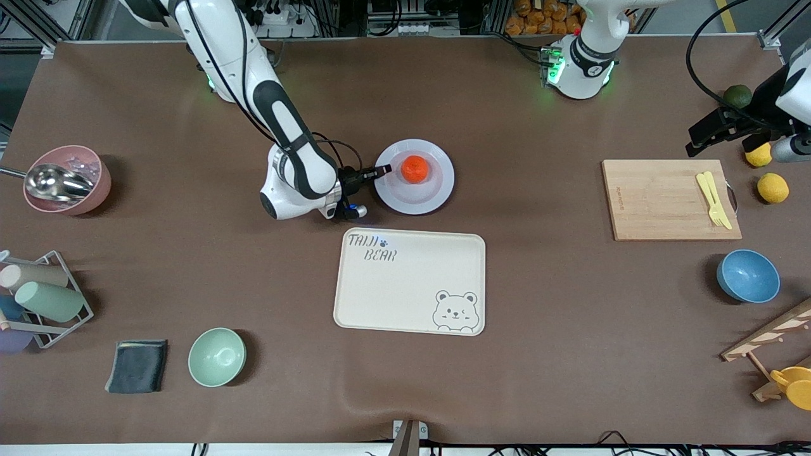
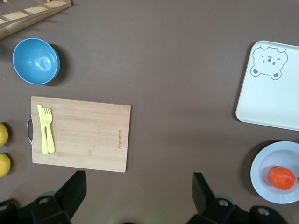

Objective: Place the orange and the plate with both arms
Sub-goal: 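Slide the plate with the right gripper onto the bear tray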

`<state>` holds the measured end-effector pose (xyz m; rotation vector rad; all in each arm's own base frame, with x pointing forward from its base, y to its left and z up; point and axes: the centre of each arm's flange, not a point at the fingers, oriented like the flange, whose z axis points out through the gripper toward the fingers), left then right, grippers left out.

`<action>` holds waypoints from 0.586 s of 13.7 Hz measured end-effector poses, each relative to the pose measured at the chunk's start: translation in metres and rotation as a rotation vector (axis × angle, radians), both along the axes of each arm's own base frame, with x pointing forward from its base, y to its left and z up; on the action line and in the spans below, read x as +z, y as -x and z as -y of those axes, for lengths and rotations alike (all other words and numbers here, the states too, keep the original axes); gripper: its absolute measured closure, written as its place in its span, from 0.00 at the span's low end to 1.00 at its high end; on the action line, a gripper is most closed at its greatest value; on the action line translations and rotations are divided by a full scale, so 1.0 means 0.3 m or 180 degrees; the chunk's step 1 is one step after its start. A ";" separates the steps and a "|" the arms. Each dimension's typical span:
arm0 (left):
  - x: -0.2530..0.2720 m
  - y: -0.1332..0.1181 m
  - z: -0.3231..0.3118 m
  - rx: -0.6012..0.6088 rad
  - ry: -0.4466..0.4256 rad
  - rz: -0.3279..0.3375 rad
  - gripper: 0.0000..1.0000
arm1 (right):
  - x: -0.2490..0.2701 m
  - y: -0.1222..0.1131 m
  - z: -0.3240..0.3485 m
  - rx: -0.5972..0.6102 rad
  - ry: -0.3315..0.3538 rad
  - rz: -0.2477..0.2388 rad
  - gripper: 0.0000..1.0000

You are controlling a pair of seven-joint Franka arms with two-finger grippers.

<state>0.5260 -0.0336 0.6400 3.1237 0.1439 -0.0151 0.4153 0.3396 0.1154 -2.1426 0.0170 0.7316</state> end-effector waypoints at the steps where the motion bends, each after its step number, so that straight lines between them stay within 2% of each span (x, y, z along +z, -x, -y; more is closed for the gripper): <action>1: 0.000 0.001 0.010 -0.0018 -0.0001 0.0000 0.00 | 0.011 -0.017 0.009 -0.0028 -0.0032 0.0000 0.90; 6: -0.002 0.004 0.052 -0.0091 -0.0007 -0.0005 0.00 | 0.125 -0.118 0.078 -0.0164 -0.0320 -0.0021 0.90; 8: -0.005 0.004 0.053 -0.0092 -0.0007 -0.0010 0.00 | 0.156 -0.160 0.113 -0.0244 -0.0363 0.0024 0.90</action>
